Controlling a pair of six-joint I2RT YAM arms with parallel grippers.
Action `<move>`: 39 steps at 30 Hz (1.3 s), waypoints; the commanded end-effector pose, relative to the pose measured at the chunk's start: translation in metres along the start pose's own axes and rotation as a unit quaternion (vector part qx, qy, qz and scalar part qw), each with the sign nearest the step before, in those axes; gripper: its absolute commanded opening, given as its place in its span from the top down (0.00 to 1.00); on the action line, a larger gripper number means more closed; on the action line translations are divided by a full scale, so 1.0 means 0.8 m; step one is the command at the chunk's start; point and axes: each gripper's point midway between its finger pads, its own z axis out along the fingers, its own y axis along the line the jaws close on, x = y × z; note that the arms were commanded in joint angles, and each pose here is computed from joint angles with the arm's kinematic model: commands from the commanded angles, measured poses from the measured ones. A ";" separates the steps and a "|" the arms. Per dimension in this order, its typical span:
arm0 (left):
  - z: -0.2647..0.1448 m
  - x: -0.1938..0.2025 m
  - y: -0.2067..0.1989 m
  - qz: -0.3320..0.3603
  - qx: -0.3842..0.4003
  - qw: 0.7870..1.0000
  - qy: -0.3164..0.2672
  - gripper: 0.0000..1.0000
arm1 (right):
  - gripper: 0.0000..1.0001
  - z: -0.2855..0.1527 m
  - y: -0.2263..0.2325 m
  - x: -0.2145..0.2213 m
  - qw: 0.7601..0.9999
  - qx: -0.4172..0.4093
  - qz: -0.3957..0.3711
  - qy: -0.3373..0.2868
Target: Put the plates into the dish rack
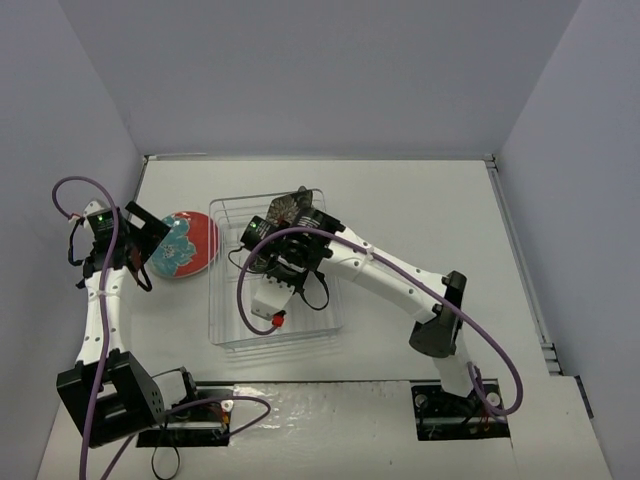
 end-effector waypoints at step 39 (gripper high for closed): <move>-0.117 0.047 -0.239 0.121 0.450 0.883 0.051 0.03 | 1.00 -0.176 -0.074 0.081 0.909 0.381 0.084 0.147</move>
